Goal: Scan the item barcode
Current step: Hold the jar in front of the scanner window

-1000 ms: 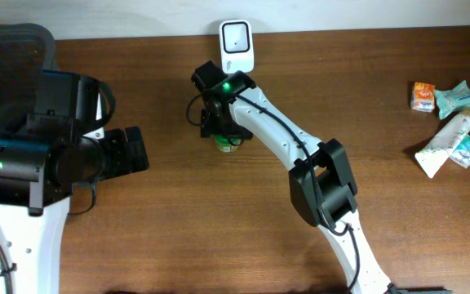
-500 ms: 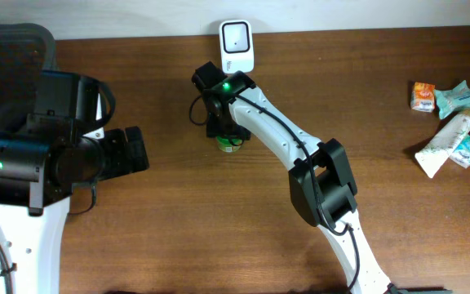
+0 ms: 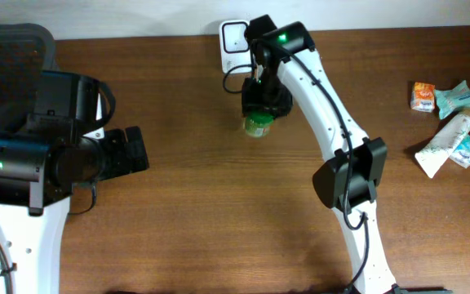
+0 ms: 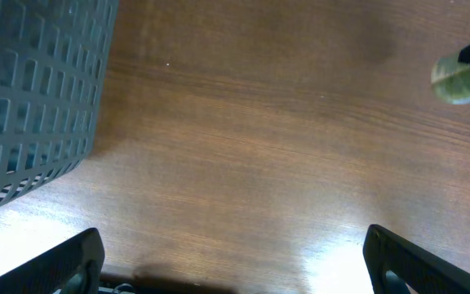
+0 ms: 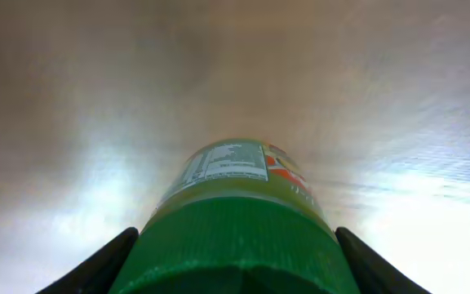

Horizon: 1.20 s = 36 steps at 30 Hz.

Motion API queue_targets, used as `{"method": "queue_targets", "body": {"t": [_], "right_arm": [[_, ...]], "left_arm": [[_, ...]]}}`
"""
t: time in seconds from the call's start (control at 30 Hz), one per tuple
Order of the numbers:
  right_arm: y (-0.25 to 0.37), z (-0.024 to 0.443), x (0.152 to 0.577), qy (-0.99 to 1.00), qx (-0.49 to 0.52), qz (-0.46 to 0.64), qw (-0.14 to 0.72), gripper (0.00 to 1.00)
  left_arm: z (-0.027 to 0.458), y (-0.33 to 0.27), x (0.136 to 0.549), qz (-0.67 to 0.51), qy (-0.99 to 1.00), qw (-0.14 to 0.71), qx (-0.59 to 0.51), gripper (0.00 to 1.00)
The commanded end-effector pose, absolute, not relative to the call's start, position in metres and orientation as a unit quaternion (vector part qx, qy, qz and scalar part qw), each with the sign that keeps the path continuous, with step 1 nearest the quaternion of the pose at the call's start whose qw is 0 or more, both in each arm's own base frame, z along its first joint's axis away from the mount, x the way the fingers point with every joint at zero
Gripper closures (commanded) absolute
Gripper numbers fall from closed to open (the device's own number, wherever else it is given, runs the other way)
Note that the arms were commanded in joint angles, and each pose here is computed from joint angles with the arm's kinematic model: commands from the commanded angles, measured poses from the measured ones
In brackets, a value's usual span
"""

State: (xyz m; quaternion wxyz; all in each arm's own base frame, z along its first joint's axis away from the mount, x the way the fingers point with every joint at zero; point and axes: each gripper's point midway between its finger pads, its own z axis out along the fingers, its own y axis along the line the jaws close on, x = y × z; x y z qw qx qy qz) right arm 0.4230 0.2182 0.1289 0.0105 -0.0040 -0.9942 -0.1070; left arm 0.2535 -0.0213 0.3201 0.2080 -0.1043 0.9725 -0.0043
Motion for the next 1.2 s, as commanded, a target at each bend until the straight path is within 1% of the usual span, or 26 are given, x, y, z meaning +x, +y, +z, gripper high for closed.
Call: {"method": "queue_targets", "body": {"t": [0.0, 0.03, 0.07, 0.1, 0.17, 0.23, 0.33, 0.37, 0.47, 0.9, 1.03, 1.1, 1.17], "right_arm": [[0.26, 0.16, 0.406, -0.964, 0.035, -0.258, 0.05, 0.42], [0.269, 0.169, 0.403, -0.951, 0.032, -0.302, 0.064, 0.42], [0.28, 0.189, 0.403, -0.92, 0.025, -0.382, 0.083, 0.42], [0.282, 0.201, 0.406, -0.902, 0.015, -0.421, 0.092, 0.42], [0.28, 0.218, 0.413, -0.874, -0.018, -0.473, 0.111, 0.43], [0.265, 0.241, 0.423, -0.831, -0.076, -0.531, 0.146, 0.43], [0.248, 0.261, 0.435, -0.787, -0.137, -0.574, 0.182, 0.43], [0.243, 0.265, 0.439, -0.78, -0.143, -0.582, 0.182, 0.43], [0.232, 0.266, 0.447, -0.774, -0.166, -0.583, 0.183, 0.43], [0.234, 0.265, 0.455, -0.78, -0.148, -0.587, 0.157, 0.43], [0.233, 0.253, 0.458, -0.802, -0.154, -0.56, 0.139, 0.42], [0.235, 0.242, 0.47, -0.827, -0.141, -0.536, 0.094, 0.42], [0.237, 0.229, 0.498, -0.861, -0.116, -0.496, 0.002, 0.42]], "left_arm": [[0.324, -0.02, 0.252, -0.006, 0.97, 0.216, -0.11, 0.01], [0.324, -0.02, 0.252, -0.006, 0.97, 0.216, -0.11, 0.01], [0.324, -0.02, 0.252, -0.006, 0.97, 0.216, -0.11, 0.01], [0.324, -0.02, 0.252, -0.006, 0.97, 0.216, -0.11, 0.01], [0.324, -0.02, 0.252, -0.006, 0.97, 0.216, -0.11, 0.01], [0.324, -0.02, 0.252, -0.006, 0.97, 0.216, -0.11, 0.01], [0.324, -0.02, 0.252, -0.006, 0.97, 0.216, -0.11, 0.01], [0.324, -0.02, 0.252, -0.006, 0.97, 0.216, -0.11, 0.01], [0.324, -0.02, 0.252, -0.006, 0.97, 0.216, -0.11, 0.01], [0.324, -0.02, 0.252, -0.006, 0.97, 0.216, -0.11, 0.01], [0.324, -0.02, 0.252, -0.006, 0.97, 0.216, -0.11, 0.01], [0.324, -0.02, 0.252, -0.006, 0.97, 0.216, -0.11, 0.01], [0.324, -0.02, 0.252, -0.006, 0.97, 0.216, -0.11, 0.02]]}}
